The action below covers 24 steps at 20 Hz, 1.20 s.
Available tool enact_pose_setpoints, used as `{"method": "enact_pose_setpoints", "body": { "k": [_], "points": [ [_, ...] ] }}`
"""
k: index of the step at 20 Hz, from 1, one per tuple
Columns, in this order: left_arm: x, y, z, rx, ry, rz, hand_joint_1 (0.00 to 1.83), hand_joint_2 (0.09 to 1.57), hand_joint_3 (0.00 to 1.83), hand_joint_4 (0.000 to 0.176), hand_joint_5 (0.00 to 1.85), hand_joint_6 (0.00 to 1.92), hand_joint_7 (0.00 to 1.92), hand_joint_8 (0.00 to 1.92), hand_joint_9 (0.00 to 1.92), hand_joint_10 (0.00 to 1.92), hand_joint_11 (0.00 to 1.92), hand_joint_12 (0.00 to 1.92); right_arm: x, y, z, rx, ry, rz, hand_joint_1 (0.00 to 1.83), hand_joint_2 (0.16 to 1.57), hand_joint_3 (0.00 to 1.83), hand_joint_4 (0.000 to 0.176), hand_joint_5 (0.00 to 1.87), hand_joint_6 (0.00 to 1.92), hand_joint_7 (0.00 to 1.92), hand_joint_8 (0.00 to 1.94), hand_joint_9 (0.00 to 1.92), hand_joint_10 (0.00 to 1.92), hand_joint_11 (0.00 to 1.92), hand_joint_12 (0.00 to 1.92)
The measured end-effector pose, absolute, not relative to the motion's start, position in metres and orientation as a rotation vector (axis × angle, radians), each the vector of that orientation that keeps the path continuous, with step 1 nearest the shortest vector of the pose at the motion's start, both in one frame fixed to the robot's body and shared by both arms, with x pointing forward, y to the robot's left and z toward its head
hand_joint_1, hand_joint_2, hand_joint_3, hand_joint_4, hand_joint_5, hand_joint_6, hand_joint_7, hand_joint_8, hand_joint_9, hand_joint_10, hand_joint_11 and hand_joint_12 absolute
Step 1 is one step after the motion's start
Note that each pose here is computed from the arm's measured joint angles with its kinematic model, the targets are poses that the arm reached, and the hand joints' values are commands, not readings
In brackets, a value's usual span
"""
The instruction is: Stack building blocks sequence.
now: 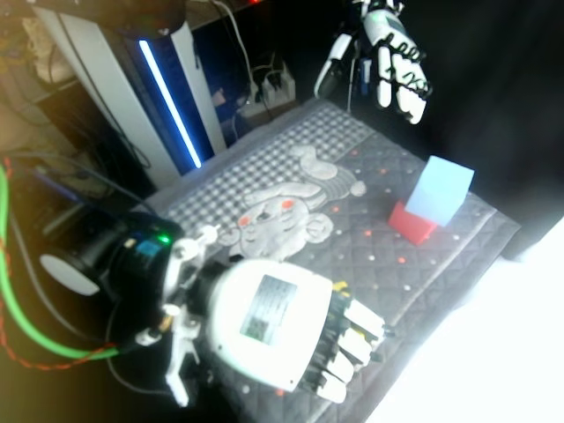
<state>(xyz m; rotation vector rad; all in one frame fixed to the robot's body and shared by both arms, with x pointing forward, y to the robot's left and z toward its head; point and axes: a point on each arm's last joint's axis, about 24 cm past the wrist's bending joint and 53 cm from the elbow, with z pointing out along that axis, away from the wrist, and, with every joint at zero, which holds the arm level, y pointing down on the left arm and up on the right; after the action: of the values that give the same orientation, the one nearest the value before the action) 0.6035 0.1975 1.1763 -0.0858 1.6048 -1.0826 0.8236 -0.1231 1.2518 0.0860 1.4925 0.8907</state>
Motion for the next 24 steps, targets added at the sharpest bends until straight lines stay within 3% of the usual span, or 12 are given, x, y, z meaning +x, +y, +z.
{"method": "enact_pose_setpoints", "body": {
  "k": [3, 5, 7, 8, 9, 11, 13, 15, 16, 17, 21, 24],
  "points": [
    [0.603, 0.197, 1.176, -0.088, 1.607, -1.086, 0.8, 0.86, 0.0, 0.069, 0.18, 0.0, 0.08, 0.0, 0.08, 0.0, 0.0, 0.59, 0.825, -0.121, 1.251, 0.088, 1.493, 0.894, 1.25, 1.09, 0.0, 0.0, 0.9, 1.09, 1.16, 0.77, 1.19, 1.1, 1.1, 1.42],
    [0.603, 0.197, 1.176, -0.088, 1.606, -1.086, 0.82, 0.86, 0.0, 0.066, 0.19, 0.0, 0.08, 0.0, 0.08, 0.0, 0.0, 0.61, 0.826, -0.121, 1.249, 0.091, 1.495, 0.893, 1.25, 1.1, 0.0, 0.0, 0.9, 1.06, 1.12, 0.85, 1.21, 1.05, 1.13, 1.41],
    [0.603, 0.197, 1.176, -0.088, 1.607, -1.087, 0.82, 0.86, 0.0, 0.067, 0.19, 0.0, 0.08, 0.0, 0.07, 0.0, 0.0, 0.57, 0.825, -0.12, 1.247, 0.094, 1.495, 0.896, 1.22, 1.15, 0.0, 0.0, 0.8, 1.14, 1.0, 1.07, 1.13, 0.63, 1.08, 1.12],
    [0.603, 0.197, 1.176, -0.089, 1.606, -1.088, 0.82, 0.86, 0.0, 0.067, 0.2, 0.0, 0.09, 0.0, 0.08, 0.0, 0.0, 0.57, 0.825, -0.12, 1.246, 0.094, 1.493, 0.9, 1.32, 1.13, 0.0, 0.0, 0.73, 0.46, 0.95, 1.08, 1.08, 0.41, 1.02, 0.94],
    [0.603, 0.197, 1.176, -0.09, 1.606, -1.088, 0.81, 0.86, 0.0, 0.067, 0.2, 0.0, 0.09, 0.0, 0.08, 0.0, 0.0, 0.6, 0.825, -0.121, 1.246, 0.097, 1.491, 0.903, 1.23, 1.08, 0.0, 0.0, 0.74, 0.15, 0.79, 0.48, 1.06, 0.2, 1.0, 0.77],
    [0.603, 0.197, 1.176, -0.09, 1.605, -1.089, 0.81, 0.86, 0.0, 0.065, 0.21, 0.0, 0.09, 0.0, 0.08, 0.0, 0.0, 0.61, 0.822, -0.121, 1.245, 0.102, 1.494, 0.914, 1.14, 1.05, 0.0, 0.0, 0.61, 0.01, 0.61, 0.05, 0.87, 0.01, 0.89, 0.54],
    [0.603, 0.197, 1.176, -0.09, 1.605, -1.09, 0.82, 0.86, 0.0, 0.074, 0.2, 0.0, 0.08, 0.0, 0.08, 0.0, 0.0, 0.6, 0.821, -0.12, 1.243, 0.102, 1.502, 0.918, 1.07, 1.03, 0.0, 0.017, 0.48, 0.0, 0.48, 0.01, 0.72, 0.01, 0.66, 0.77],
    [0.603, 0.197, 1.177, -0.09, 1.604, -1.09, 0.82, 0.87, 0.0, 0.064, 0.2, 0.0, 0.09, 0.0, 0.08, 0.0, 0.0, 0.58, 0.818, -0.117, 1.238, 0.096, 1.515, 0.918, 1.02, 1.01, 0.0, 0.047, 0.39, 0.0, 0.41, 0.0, 0.58, 0.0, 0.3, 1.26],
    [0.603, 0.197, 1.176, -0.09, 1.605, -1.09, 0.82, 0.87, 0.0, 0.064, 0.2, 0.0, 0.09, 0.0, 0.08, 0.0, 0.0, 0.58, 0.818, -0.118, 1.237, 0.096, 1.519, 0.915, 1.02, 1.01, 0.0, 0.047, 0.39, 0.0, 0.41, 0.0, 0.58, 0.0, 0.3, 1.26],
    [0.603, 0.197, 1.177, -0.091, 1.604, -1.09, 0.84, 0.88, 0.0, 0.042, 0.21, 0.0, 0.11, 0.0, 0.1, 0.01, 0.0, 0.59, 0.818, -0.118, 1.236, 0.094, 1.527, 0.911, 0.99, 1.03, 0.0, 0.074, 0.33, 0.0, 0.38, 0.0, 0.54, 0.0, 0.2, 1.34],
    [0.603, 0.197, 1.176, -0.09, 1.605, -1.09, 0.83, 0.86, 0.0, 0.079, 0.2, 0.0, 0.11, 0.0, 0.1, 0.0, 0.0, 0.61, 0.816, -0.124, 1.234, 0.095, 1.536, 0.902, 0.98, 1.01, 0.0, 0.087, 0.29, 0.0, 0.37, 0.0, 0.45, 0.0, 0.02, 1.35],
    [0.603, 0.197, 1.177, -0.091, 1.603, -1.091, 0.84, 0.87, 0.0, 0.076, 0.2, 0.0, 0.11, 0.0, 0.1, 0.0, 0.0, 0.57, 0.811, -0.127, 1.237, 0.083, 1.531, 0.901, 0.98, 0.99, 0.0, 0.086, 0.25, 0.0, 0.37, 0.0, 0.38, 0.0, 0.0, 1.13]
  ]
}}
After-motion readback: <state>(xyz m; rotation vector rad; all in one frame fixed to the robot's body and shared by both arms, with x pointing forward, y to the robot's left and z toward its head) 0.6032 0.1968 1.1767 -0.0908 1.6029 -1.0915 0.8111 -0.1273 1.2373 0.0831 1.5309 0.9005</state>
